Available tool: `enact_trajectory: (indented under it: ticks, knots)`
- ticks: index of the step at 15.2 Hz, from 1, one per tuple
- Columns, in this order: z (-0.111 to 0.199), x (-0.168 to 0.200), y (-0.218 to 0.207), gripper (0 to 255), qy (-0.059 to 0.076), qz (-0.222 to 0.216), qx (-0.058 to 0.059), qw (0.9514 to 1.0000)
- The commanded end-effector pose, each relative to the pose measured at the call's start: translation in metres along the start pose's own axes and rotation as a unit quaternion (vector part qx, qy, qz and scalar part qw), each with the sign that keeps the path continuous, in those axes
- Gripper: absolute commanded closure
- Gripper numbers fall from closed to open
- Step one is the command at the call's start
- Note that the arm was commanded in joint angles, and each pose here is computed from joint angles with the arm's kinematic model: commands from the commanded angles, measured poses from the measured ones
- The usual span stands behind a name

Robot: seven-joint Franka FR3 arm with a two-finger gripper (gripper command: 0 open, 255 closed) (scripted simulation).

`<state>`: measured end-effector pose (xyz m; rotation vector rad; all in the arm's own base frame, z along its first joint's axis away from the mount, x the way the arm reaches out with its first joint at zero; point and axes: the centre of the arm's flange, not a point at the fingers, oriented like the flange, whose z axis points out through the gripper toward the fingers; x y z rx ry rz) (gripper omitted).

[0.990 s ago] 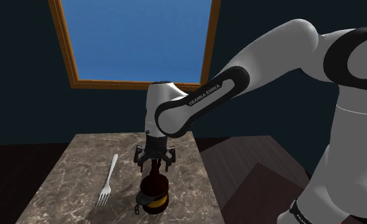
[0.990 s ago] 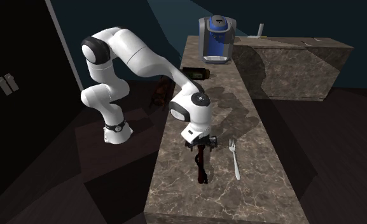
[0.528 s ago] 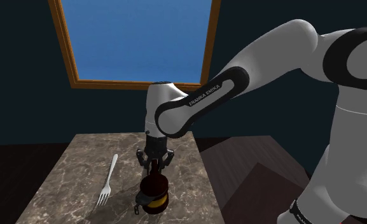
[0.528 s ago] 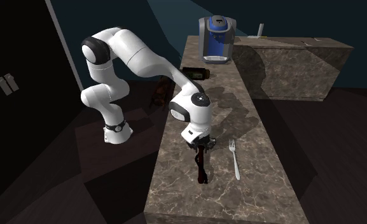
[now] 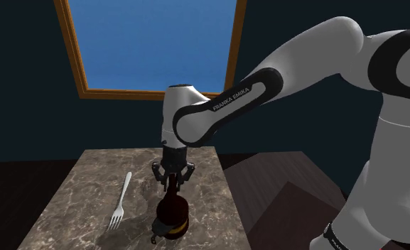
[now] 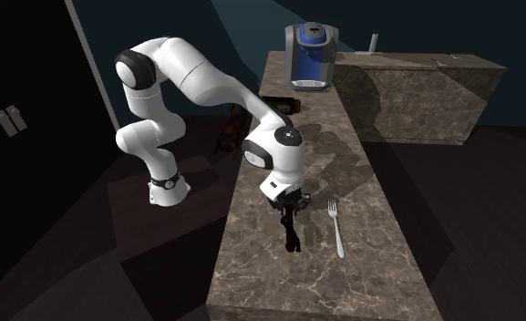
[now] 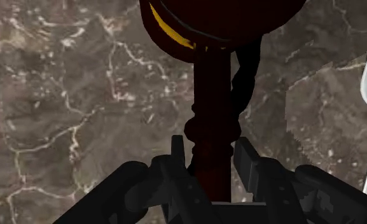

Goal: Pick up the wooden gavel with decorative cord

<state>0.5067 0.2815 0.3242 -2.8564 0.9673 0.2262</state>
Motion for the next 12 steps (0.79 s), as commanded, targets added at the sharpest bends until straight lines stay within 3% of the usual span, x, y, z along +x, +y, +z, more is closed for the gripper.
enact_trajectory:
  ticks: [1,12]
  knots:
    - [-0.012,-0.002,0.0,255,0.0,0.0,0.0,1.0]
    - [-0.059,-0.011,-0.003,255,0.0,0.0,0.0,1.0]
